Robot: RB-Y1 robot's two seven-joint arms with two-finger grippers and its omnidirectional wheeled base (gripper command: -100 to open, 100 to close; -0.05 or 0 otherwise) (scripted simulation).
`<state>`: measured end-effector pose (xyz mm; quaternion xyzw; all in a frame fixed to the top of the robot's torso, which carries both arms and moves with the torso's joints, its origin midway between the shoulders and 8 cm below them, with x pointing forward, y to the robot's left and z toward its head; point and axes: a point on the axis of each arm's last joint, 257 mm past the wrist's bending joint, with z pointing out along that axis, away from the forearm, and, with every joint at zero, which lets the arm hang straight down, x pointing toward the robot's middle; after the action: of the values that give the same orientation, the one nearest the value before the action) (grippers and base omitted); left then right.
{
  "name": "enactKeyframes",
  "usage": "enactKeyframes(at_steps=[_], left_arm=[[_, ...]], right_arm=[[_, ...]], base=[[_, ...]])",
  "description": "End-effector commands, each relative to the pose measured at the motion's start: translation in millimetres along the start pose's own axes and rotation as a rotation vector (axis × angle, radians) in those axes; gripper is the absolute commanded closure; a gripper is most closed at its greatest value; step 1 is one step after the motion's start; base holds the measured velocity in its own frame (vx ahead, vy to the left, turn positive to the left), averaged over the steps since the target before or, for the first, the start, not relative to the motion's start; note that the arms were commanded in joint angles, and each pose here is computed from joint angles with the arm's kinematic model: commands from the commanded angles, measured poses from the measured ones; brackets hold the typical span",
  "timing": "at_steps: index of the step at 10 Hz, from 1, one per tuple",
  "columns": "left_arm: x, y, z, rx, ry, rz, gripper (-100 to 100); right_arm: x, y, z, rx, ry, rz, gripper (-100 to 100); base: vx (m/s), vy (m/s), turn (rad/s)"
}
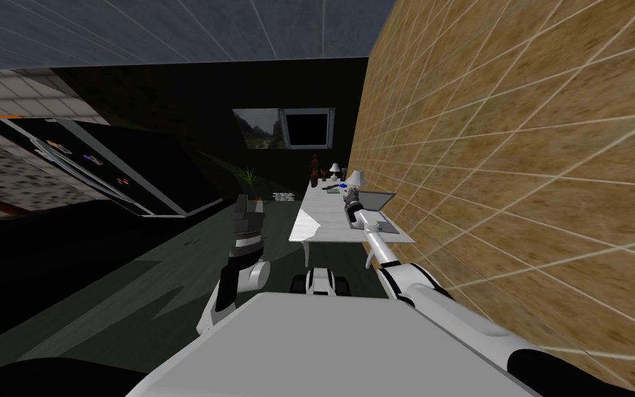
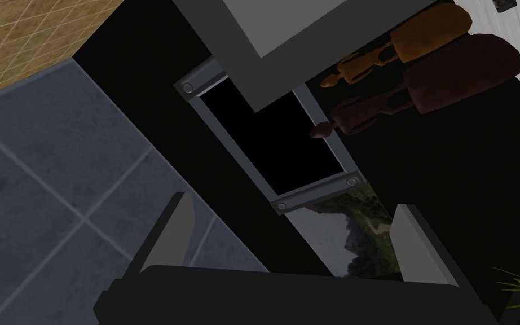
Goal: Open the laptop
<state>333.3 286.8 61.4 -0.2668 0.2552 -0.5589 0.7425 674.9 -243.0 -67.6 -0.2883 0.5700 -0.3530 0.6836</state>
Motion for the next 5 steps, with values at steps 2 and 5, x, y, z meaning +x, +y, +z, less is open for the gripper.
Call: enactKeyframes(at_steps=[2,5], left_arm=[[0.0,0.0,0.0,0.000,0.000,0.000,0],[0.1,0.0,0.1,0.000,0.000,0.000,0]], right_arm=[[14.7,-9.9,-10.5,0.059,0.067,0.018,-100],[13.9,-18.8,2.4,0.055,0.064,0.019,-100]], base=[[0.138,-0.106,0.025],[0.055,-0.022,0.020]])
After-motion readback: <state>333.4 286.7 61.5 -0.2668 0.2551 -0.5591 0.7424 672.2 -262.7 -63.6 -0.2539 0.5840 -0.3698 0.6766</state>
